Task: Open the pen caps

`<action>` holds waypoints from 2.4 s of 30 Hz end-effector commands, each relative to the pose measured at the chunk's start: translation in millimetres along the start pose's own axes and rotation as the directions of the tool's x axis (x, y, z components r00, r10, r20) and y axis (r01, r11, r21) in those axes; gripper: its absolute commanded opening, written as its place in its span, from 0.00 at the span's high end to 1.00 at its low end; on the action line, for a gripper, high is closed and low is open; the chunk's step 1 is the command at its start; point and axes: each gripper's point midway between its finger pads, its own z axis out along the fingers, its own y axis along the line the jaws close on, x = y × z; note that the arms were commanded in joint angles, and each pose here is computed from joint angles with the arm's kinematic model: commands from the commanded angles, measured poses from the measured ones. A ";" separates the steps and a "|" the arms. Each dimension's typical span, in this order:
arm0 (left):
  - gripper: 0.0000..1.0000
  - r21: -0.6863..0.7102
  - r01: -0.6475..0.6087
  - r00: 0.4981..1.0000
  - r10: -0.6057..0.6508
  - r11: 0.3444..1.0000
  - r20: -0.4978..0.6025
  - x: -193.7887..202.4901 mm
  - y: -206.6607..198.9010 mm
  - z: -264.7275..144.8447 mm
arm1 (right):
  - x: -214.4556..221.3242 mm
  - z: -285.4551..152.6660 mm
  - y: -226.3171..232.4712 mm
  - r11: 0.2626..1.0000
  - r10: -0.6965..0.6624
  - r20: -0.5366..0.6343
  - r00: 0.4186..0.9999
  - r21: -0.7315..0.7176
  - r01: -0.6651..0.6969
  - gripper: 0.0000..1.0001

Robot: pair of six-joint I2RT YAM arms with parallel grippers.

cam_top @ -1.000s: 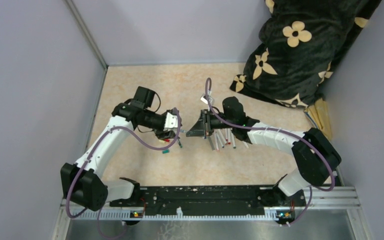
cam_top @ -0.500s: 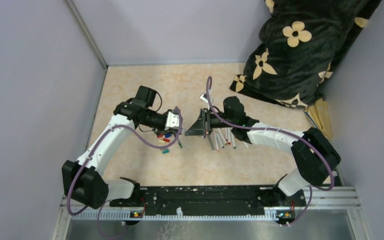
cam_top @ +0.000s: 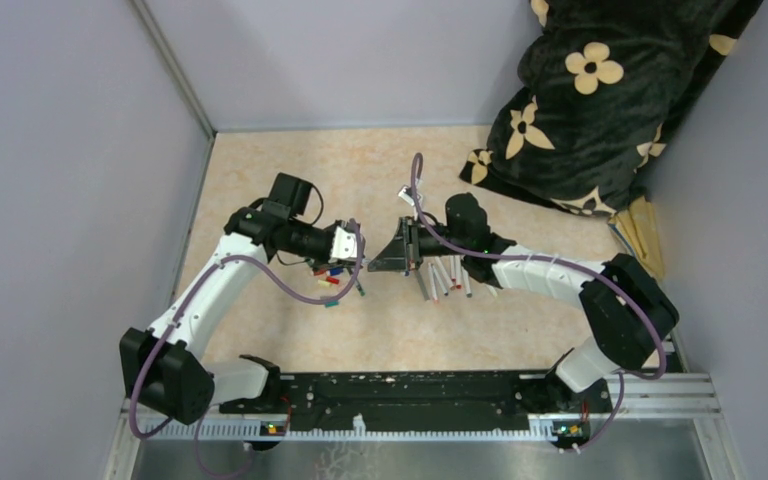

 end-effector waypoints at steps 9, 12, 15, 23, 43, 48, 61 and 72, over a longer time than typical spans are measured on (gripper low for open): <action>1.00 0.009 -0.052 0.994 0.053 0.999 -0.100 14.2 1.2 5.5 | -9.4 2.2 7.3 0.999 -0.049 0.027 0.998 -0.008 0.049 1.00; 1.00 -0.035 -0.077 0.980 0.069 0.996 -0.186 27.3 9.3 -1.4 | -7.0 -2.0 7.2 0.998 -0.054 0.019 0.998 0.009 0.054 1.00; 1.00 -0.076 -0.096 0.963 0.073 0.993 -0.259 36.9 18.3 -10.7 | -4.1 -6.8 4.9 0.998 -0.056 0.014 0.998 0.027 0.055 1.00; 1.00 -0.106 -0.062 0.955 0.028 0.992 -0.295 58.9 32.7 -37.4 | 13.4 -24.7 -4.8 0.996 -0.041 0.005 0.999 0.078 0.041 1.00; 1.00 -0.092 -0.041 0.947 0.009 0.995 -0.320 88.5 31.1 -66.5 | 20.7 -44.6 -8.3 0.991 -0.044 0.001 0.999 0.129 0.044 1.00; 0.64 -0.078 -0.085 0.981 0.070 0.993 -0.179 44.6 21.4 -39.2 | 4.1 -35.6 -0.5 0.994 -0.050 0.018 0.999 0.098 0.048 1.00; 0.31 -0.008 -0.215 0.956 0.209 0.977 -0.206 24.8 -3.0 2.2 | -10.8 -9.4 4.6 0.996 0.053 0.051 0.997 0.076 -0.056 1.00; 0.60 0.018 -0.298 0.913 0.291 0.954 -0.287 23.1 4.1 2.1 | -7.2 9.4 7.3 0.987 0.127 0.031 0.991 0.091 -0.129 1.00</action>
